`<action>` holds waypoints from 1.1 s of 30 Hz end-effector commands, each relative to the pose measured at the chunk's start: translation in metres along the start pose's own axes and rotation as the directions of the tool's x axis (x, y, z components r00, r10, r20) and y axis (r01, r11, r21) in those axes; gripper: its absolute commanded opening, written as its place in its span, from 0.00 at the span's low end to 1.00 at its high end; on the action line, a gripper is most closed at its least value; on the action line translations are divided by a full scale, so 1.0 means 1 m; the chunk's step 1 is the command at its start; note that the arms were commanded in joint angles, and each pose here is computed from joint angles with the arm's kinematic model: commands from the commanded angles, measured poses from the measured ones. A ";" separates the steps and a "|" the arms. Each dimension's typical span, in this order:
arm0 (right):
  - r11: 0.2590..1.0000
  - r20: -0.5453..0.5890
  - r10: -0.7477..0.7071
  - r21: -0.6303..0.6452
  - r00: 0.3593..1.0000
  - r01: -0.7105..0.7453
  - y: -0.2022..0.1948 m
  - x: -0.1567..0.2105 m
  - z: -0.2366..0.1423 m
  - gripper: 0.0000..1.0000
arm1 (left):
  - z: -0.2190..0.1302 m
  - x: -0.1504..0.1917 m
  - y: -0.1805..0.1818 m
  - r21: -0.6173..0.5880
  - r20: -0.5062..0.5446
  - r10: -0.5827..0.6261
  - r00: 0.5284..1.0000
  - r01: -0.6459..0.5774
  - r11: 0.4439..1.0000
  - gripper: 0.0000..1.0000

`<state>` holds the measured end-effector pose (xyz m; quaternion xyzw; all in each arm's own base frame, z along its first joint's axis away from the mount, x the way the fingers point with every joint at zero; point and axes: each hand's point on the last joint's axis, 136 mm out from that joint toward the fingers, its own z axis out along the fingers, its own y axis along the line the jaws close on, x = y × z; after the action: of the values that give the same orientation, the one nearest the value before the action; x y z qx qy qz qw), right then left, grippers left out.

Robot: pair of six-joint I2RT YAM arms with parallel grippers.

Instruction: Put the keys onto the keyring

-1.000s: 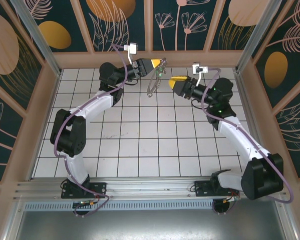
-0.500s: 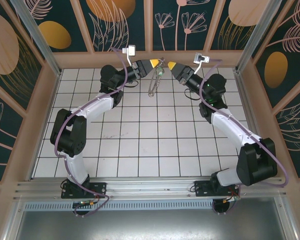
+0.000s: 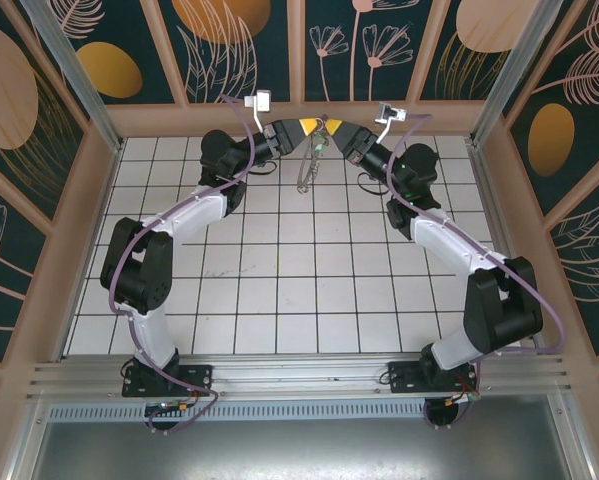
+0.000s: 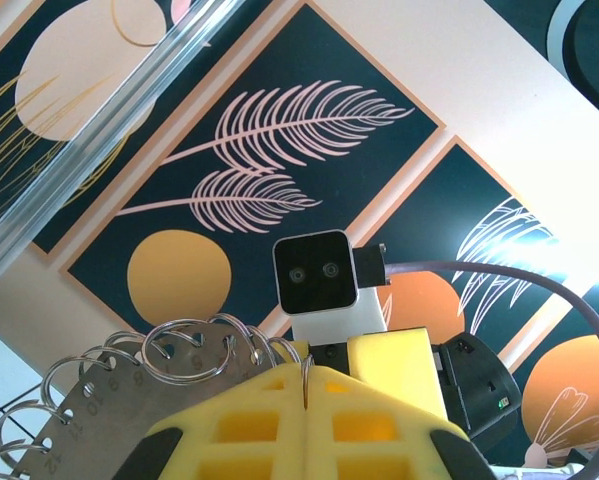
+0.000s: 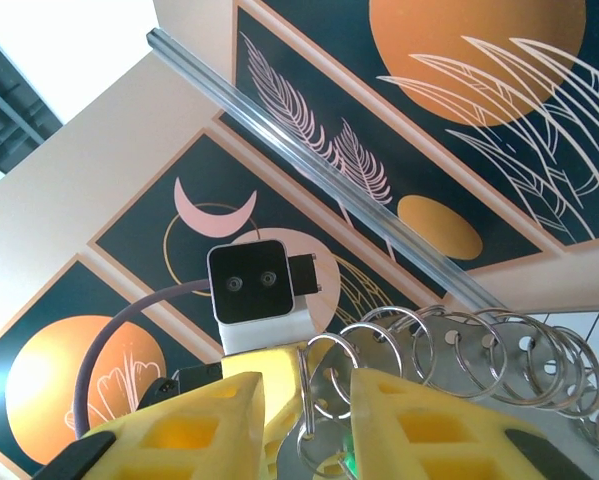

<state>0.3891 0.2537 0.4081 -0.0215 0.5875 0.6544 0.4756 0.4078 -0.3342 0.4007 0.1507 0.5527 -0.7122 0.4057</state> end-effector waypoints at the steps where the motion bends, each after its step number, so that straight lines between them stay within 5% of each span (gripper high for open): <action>1: 0.995 0.033 -0.046 -0.091 0.998 0.049 0.030 -0.012 0.006 0.28 | 0.000 -0.012 -0.031 0.060 0.037 0.069 0.997 -0.071 0.996 0.00; 33: 0.996 0.002 -0.027 -0.088 1.000 0.027 0.019 -0.004 0.015 0.23 | 0.001 -0.012 -0.032 0.066 0.035 0.073 0.997 -0.075 0.995 0.00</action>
<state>0.3909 0.2620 0.4124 -0.0282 0.5809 0.6619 0.4729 0.4078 -0.3342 0.4005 0.1506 0.5529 -0.7122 0.4056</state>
